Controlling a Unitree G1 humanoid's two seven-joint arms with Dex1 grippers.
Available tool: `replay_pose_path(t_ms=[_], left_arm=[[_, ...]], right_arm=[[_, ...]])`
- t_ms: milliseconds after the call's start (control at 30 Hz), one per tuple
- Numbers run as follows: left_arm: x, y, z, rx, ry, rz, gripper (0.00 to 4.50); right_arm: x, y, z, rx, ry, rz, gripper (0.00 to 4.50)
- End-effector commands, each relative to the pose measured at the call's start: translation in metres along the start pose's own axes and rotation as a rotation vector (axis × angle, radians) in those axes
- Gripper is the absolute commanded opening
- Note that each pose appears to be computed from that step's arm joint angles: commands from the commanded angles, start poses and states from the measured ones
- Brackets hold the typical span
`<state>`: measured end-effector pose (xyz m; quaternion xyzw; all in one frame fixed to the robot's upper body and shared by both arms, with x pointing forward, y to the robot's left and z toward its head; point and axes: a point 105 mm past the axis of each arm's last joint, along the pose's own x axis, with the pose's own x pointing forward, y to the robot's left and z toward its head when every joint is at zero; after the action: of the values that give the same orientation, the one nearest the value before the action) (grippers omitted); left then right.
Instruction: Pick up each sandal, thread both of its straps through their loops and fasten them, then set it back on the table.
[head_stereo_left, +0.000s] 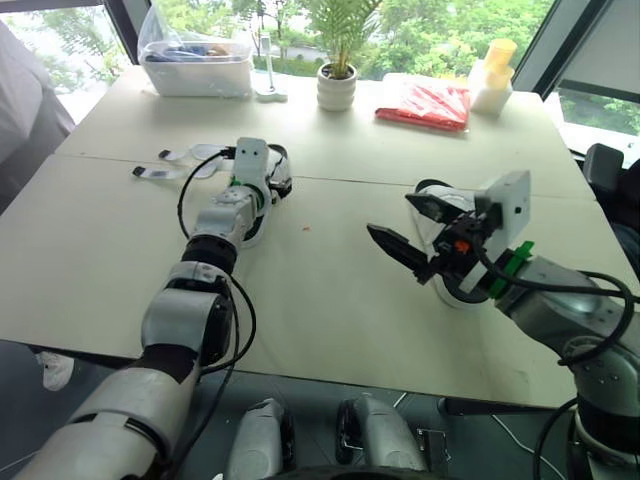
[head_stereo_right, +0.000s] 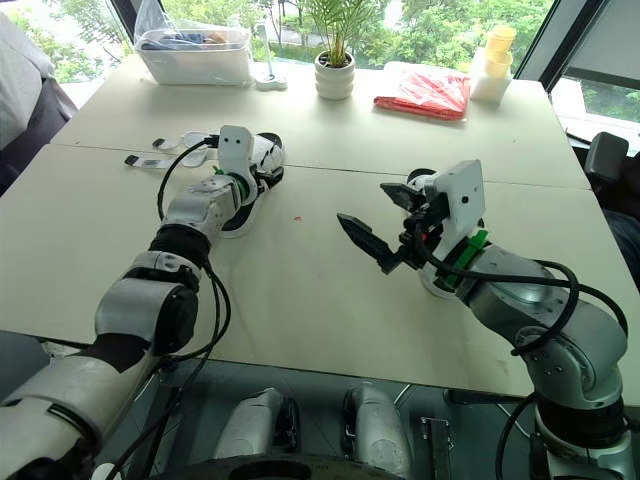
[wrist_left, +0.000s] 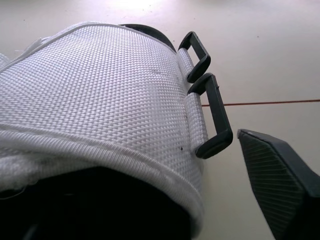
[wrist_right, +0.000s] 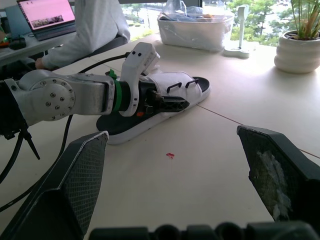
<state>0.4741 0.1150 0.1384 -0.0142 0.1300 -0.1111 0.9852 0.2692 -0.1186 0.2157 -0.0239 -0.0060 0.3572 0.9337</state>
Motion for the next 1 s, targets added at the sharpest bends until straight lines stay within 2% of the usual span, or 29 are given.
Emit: replay_pose_path(t_ms=[33, 167, 200, 333, 600, 767, 1000], left_arm=[[0.000, -0.001, 0.024, 0.002, -0.089, 0.005, 2.17], [-0.001, 0.006, 0.026, 0.028, -0.108, 0.003, 0.27], [-0.001, 0.007, 0.026, 0.035, -0.110, 0.003, 0.04], [-0.004, 0.012, 0.029, 0.076, -0.135, -0.016, 0.04], [-0.021, 0.010, 0.022, 0.182, -0.138, -0.255, 0.04], [-0.053, 0.009, 0.007, 0.291, -0.134, -0.474, 0.04], [-0.127, 0.006, -0.021, 0.442, -0.022, -0.891, 0.04]], right_arm=[[-0.003, 0.002, 0.005, -0.052, -0.021, 0.000, 4.50], [-0.004, 0.001, 0.004, -0.047, -0.021, -0.010, 4.50], [-0.004, 0.001, 0.003, -0.047, -0.021, -0.011, 4.50], [-0.006, -0.001, 0.000, -0.053, -0.011, -0.032, 4.50], [-0.004, -0.004, -0.003, 0.016, 0.000, -0.046, 4.50], [-0.005, -0.003, -0.005, 0.007, 0.015, -0.041, 4.50], [-0.010, -0.002, -0.009, 0.026, 0.033, -0.030, 4.50]])
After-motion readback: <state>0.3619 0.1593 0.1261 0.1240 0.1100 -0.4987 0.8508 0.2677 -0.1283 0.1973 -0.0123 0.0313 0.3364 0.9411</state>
